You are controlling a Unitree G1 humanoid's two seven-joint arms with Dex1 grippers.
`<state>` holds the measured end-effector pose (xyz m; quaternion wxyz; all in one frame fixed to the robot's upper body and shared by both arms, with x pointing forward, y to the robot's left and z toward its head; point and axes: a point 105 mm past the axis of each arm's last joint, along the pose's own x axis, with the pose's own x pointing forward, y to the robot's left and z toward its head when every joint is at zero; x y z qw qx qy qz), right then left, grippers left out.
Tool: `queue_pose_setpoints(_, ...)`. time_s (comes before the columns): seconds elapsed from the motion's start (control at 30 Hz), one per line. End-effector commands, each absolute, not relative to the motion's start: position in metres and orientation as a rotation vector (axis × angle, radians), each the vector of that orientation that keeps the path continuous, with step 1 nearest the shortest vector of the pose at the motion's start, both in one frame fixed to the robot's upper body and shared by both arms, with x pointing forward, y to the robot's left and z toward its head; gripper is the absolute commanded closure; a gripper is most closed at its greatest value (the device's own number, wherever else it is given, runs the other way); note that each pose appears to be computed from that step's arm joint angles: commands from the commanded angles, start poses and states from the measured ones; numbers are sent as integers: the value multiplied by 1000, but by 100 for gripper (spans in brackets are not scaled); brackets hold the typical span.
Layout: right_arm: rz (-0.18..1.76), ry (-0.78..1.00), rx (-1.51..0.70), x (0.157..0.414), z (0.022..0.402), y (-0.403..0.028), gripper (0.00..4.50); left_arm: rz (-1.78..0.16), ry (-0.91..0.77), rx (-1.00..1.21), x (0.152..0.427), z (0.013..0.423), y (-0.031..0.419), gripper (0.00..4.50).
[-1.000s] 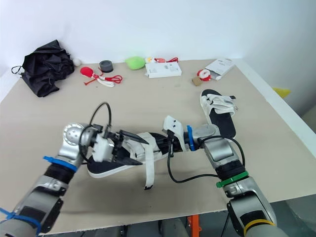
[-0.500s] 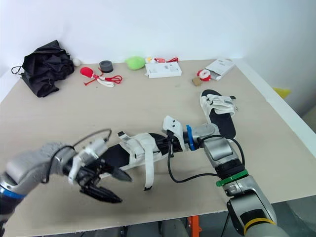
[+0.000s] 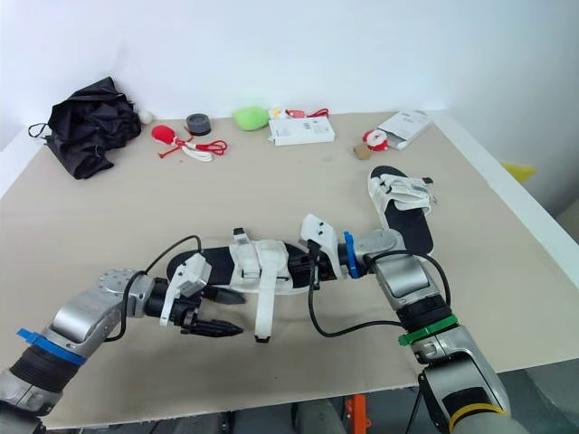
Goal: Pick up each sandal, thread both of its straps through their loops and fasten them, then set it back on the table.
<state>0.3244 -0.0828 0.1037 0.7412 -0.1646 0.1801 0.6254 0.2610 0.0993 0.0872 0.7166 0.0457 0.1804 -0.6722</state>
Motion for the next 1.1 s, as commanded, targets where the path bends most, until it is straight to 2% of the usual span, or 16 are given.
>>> queue_pose_setpoints(0.03, 1334, 560, -344, 317, 68, -94, 450, -1561, 360, -55, 250, 117, 86, 122)
queue_pose_setpoints(0.23, 1328, 559, -337, 317, 67, -93, 450, -1647, 562, -128, 217, 105, 80, 122)
queue_pose_setpoints(0.67, 1312, 560, -324, 316, 67, -96, 450, -1518, 603, -179, 237, 87, 66, 122)
queue_pose_setpoints(0.73, 1310, 561, -325, 316, 66, -96, 450, -1515, 600, -179, 240, 86, 61, 176)
queue_pose_setpoints(0.77, 1310, 561, -325, 316, 67, -96, 450, -1518, 598, -178, 240, 86, 60, 189)
queue_pose_setpoints(0.83, 1310, 560, -325, 315, 67, -96, 450, -1517, 594, -175, 242, 86, 59, 270)
queue_pose_setpoints(0.93, 1306, 560, -328, 316, 68, -98, 450, -1527, 599, -170, 242, 86, 58, 350)
queue_pose_setpoints(0.97, 1305, 561, -329, 316, 69, -98, 450, -1534, 602, -173, 241, 86, 58, 402)
queue_pose_setpoints(1.03, 1303, 562, -333, 316, 69, -99, 450, -1548, 598, -179, 241, 88, 59, 437)
queue_pose_setpoints(1.1, 1302, 564, -336, 317, 69, -99, 450, -1554, 588, -183, 243, 91, 59, 437)
